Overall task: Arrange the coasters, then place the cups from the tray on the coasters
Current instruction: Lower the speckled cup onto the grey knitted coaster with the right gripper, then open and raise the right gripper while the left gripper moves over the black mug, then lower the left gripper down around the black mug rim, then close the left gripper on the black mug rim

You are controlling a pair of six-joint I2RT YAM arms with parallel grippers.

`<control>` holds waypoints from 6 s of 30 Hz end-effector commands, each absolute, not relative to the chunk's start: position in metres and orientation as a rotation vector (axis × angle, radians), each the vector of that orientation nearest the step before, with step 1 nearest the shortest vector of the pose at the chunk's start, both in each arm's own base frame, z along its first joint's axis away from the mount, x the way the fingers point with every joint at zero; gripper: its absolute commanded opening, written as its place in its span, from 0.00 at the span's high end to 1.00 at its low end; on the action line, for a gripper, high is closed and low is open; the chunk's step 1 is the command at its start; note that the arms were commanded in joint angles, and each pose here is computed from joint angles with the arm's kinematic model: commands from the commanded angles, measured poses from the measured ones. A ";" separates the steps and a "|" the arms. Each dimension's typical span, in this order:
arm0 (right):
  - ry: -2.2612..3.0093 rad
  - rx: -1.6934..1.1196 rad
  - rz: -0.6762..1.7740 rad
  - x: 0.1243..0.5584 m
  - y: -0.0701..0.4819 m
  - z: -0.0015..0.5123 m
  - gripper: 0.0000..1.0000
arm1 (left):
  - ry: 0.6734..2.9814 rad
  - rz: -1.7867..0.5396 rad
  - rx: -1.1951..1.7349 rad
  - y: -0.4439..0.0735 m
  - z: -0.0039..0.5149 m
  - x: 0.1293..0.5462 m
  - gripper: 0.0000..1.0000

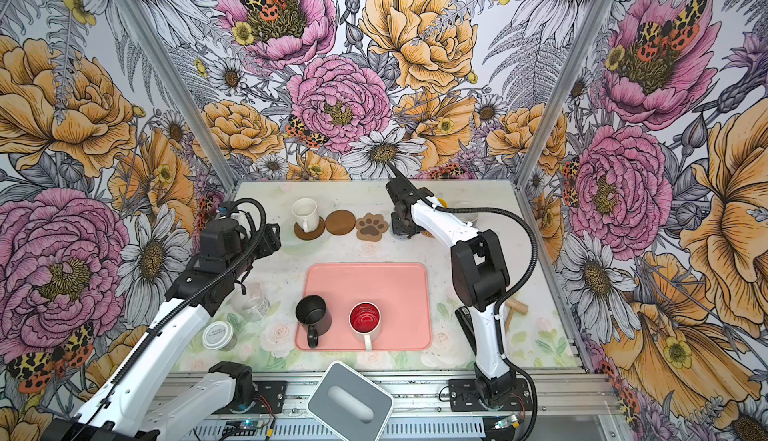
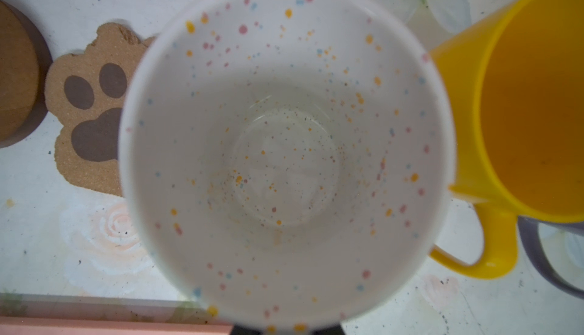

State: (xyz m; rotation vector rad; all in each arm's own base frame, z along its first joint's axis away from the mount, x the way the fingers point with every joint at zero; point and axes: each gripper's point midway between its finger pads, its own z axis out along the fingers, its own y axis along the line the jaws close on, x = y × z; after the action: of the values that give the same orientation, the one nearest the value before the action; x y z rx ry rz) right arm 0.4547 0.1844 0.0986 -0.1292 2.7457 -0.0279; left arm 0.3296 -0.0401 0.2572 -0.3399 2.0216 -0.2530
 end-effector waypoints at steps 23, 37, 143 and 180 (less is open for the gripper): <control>2.587 -0.074 0.011 0.497 0.193 0.120 1.00 | 2.031 -0.217 -0.331 -0.033 0.253 0.326 0.23; 2.586 -0.074 -0.002 0.498 0.192 0.115 1.00 | 2.038 -0.212 -0.332 -0.033 0.251 0.329 0.23; 2.012 0.173 0.489 0.396 0.241 0.230 0.31 | 2.678 -0.373 -0.184 -0.166 0.106 0.132 0.28; 2.055 0.201 0.533 0.406 0.236 0.210 0.31 | 2.792 -0.205 -0.187 -0.156 0.054 0.148 0.61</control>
State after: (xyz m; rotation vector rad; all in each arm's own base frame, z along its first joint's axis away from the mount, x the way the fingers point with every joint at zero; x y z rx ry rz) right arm 0.4045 0.2353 0.2145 0.1909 2.0542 0.5181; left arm 0.1446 -0.1541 0.0545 -0.1966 2.7987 -0.2018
